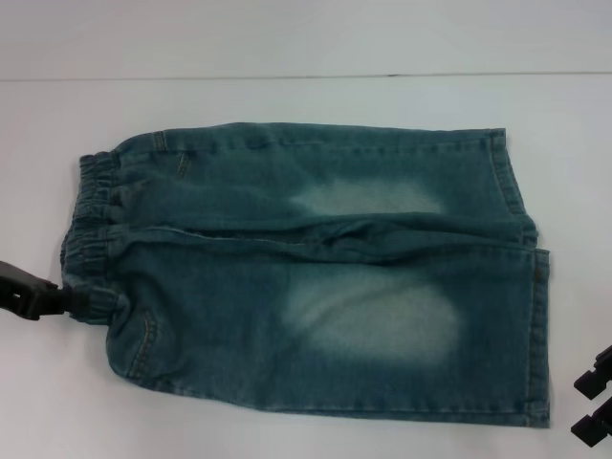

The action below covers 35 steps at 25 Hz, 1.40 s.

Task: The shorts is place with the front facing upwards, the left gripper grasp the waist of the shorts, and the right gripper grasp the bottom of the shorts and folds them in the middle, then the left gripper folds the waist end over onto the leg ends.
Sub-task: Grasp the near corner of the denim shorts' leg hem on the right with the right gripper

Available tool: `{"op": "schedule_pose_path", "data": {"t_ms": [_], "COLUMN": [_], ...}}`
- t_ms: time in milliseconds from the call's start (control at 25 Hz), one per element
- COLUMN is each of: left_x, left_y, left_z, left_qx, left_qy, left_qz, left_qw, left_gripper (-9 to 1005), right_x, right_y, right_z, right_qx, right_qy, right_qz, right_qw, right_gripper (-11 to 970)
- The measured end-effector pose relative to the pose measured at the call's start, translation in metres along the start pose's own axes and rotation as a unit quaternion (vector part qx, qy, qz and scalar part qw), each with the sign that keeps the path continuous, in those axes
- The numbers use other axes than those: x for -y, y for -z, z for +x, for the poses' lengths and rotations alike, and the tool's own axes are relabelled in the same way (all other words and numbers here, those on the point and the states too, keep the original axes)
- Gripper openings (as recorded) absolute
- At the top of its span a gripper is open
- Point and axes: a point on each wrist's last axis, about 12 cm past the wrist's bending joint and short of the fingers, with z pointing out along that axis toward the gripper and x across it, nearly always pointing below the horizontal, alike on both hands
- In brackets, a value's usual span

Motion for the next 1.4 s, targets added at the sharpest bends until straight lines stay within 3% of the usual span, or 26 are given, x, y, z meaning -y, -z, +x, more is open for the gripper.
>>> {"op": "schedule_pose_path", "data": {"t_ms": [480,1400], "left_x": [0.003,0.004], "left_y": [0.002,0.002], "left_z": [-0.005,-0.006], "left_qx": [-0.002,-0.004], "left_qy": [-0.001,-0.001], "left_qz": [0.01,0.014], "left_qw": [1.0,1.0], "left_gripper": [42,48], "right_x": [0.0,0.001], "right_y": [-0.025,-0.03], "right_z": [-0.014,-0.02], "right_qx": [-0.043,-0.005], "right_qy": [0.003,0.006], "right_qz": [0.007,0.003], "right_qw": [0.999,1.0], "right_gripper": [854,851]}}
